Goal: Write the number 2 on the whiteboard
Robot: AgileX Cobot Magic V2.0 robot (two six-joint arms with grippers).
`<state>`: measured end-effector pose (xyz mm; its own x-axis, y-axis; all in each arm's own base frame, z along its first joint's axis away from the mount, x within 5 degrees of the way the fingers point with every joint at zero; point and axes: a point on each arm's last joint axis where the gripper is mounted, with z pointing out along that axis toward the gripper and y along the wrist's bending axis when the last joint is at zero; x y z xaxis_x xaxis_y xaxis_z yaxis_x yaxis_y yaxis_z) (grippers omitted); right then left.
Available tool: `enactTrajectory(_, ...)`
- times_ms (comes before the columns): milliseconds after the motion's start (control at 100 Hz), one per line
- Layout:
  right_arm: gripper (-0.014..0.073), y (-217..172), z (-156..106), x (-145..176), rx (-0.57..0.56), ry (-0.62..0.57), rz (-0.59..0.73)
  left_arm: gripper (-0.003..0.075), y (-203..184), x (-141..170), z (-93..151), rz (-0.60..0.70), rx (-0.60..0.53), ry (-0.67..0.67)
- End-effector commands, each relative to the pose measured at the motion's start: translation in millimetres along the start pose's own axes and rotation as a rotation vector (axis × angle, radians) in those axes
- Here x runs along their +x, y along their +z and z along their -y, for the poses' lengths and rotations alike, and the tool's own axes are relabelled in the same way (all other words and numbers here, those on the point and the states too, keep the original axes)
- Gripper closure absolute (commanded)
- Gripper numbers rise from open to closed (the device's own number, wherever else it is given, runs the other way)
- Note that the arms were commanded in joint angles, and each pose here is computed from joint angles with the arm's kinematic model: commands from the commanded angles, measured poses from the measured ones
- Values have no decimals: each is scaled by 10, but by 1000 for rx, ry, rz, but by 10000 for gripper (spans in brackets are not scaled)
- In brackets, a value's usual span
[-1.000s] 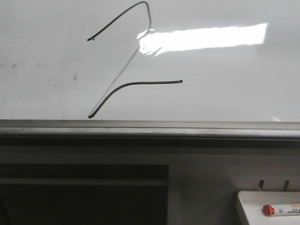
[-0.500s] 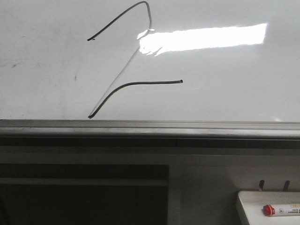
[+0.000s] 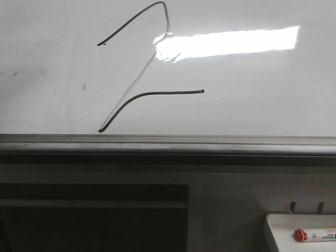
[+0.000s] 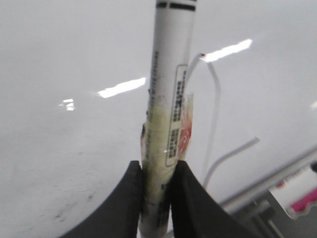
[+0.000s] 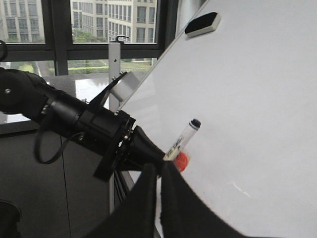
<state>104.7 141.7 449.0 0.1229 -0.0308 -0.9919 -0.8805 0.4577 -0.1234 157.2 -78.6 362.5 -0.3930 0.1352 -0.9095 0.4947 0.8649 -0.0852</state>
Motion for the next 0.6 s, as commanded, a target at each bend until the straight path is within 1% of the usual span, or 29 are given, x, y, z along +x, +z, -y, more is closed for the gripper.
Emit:
enactTrajectory(0, 663, -167, 27, -11, 71, 18, 49, 741, 156, -100, -139, 118, -72, -115)
enactTrajectory(170, 663, -243, 13, 261, 111, 96, 22, 741, 607, -41, -253, 77, -96, -206)
enactTrajectory(290, 663, -240, 6, 396, 117, 143, 1, 741, 817, 0, -322, 73, -126, -221)
enactTrajectory(410, 663, -236, -14, 418, 96, 159, -8, 741, 946, 39, -363, 64, -144, -225)
enactTrajectory(590, 663, -235, -16, 418, 94, 163, -8, 741, 1029, 64, -394, 62, -159, -210)
